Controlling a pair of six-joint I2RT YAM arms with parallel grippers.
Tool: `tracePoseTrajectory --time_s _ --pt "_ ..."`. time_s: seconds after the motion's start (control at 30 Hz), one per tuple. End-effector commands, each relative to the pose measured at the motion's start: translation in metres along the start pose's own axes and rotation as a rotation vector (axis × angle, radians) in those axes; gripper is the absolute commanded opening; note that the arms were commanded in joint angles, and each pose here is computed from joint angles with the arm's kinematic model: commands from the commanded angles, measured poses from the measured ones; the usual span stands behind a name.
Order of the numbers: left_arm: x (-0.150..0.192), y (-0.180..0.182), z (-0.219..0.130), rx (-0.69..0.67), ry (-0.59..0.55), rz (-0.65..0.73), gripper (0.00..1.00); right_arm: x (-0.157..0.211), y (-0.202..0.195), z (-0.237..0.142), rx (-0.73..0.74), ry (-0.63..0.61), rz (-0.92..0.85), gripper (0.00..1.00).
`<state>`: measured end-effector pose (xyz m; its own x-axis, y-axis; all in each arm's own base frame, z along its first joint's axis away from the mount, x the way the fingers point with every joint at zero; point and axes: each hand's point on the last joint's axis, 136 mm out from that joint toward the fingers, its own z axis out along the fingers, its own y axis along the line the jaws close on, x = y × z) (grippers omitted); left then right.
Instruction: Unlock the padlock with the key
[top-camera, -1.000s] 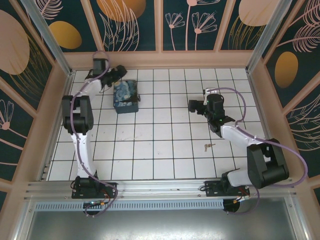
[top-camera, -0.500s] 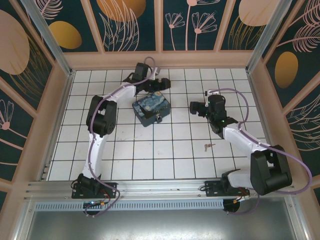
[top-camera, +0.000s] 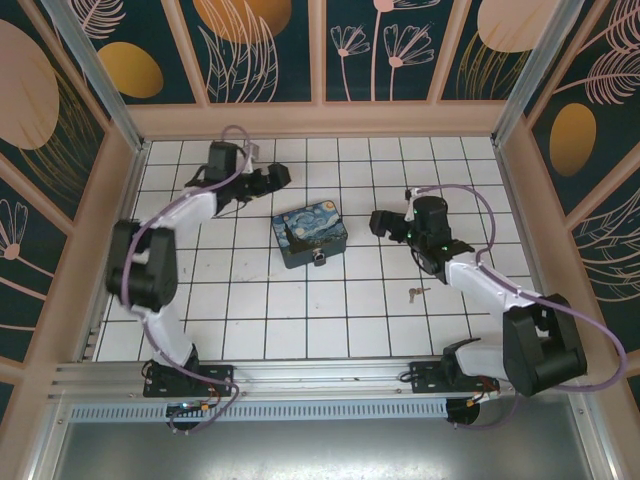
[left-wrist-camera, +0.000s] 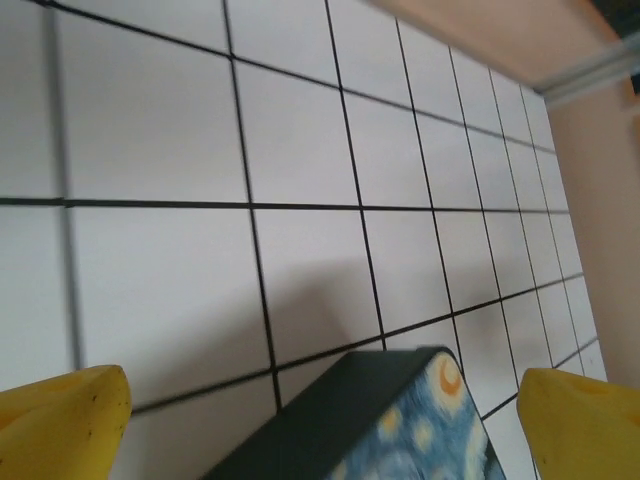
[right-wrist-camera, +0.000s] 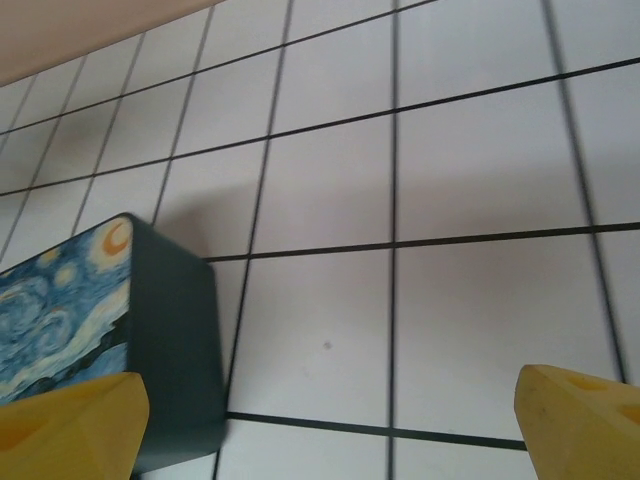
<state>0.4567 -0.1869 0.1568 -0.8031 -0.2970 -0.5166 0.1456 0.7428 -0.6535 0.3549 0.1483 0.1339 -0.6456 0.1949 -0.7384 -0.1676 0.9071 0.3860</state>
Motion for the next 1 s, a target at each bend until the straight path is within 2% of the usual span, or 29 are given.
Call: tracePoseTrajectory --time_s 0.0,0.13,0.27,0.5,0.6,0.73,0.8,0.9,0.97 --pt "0.048 0.023 -0.024 -0.132 0.011 -0.06 0.98 -0.004 0.036 0.015 -0.15 0.017 0.005 0.94" --pt "0.104 0.014 -0.034 -0.042 0.086 -0.095 0.98 -0.005 0.059 0.036 -0.217 0.039 0.002 0.94" --pt "0.127 0.0 -0.02 -0.005 0.134 -0.103 0.99 -0.005 0.059 0.044 -0.213 0.039 0.025 0.94" --pt "0.104 -0.026 0.011 0.093 0.099 -0.105 0.98 -0.001 0.041 0.035 -0.132 0.054 0.042 0.95" --pt "0.091 -0.036 0.023 0.119 0.096 -0.091 0.98 0.007 0.011 0.028 -0.049 0.086 0.114 0.95" --pt "0.085 -0.04 0.038 0.145 0.114 -0.105 0.97 0.022 -0.046 0.013 0.071 0.123 0.298 0.91" --pt "0.085 -0.031 0.034 0.087 0.097 -0.09 0.98 0.025 -0.066 0.0 0.134 0.12 0.352 0.9" --pt "0.081 0.0 0.011 -0.13 0.05 -0.022 0.98 0.034 -0.095 -0.023 0.278 0.14 0.437 0.87" --pt "0.078 0.022 -0.011 -0.286 0.013 0.016 0.99 0.047 -0.11 -0.036 0.362 0.176 0.503 0.8"
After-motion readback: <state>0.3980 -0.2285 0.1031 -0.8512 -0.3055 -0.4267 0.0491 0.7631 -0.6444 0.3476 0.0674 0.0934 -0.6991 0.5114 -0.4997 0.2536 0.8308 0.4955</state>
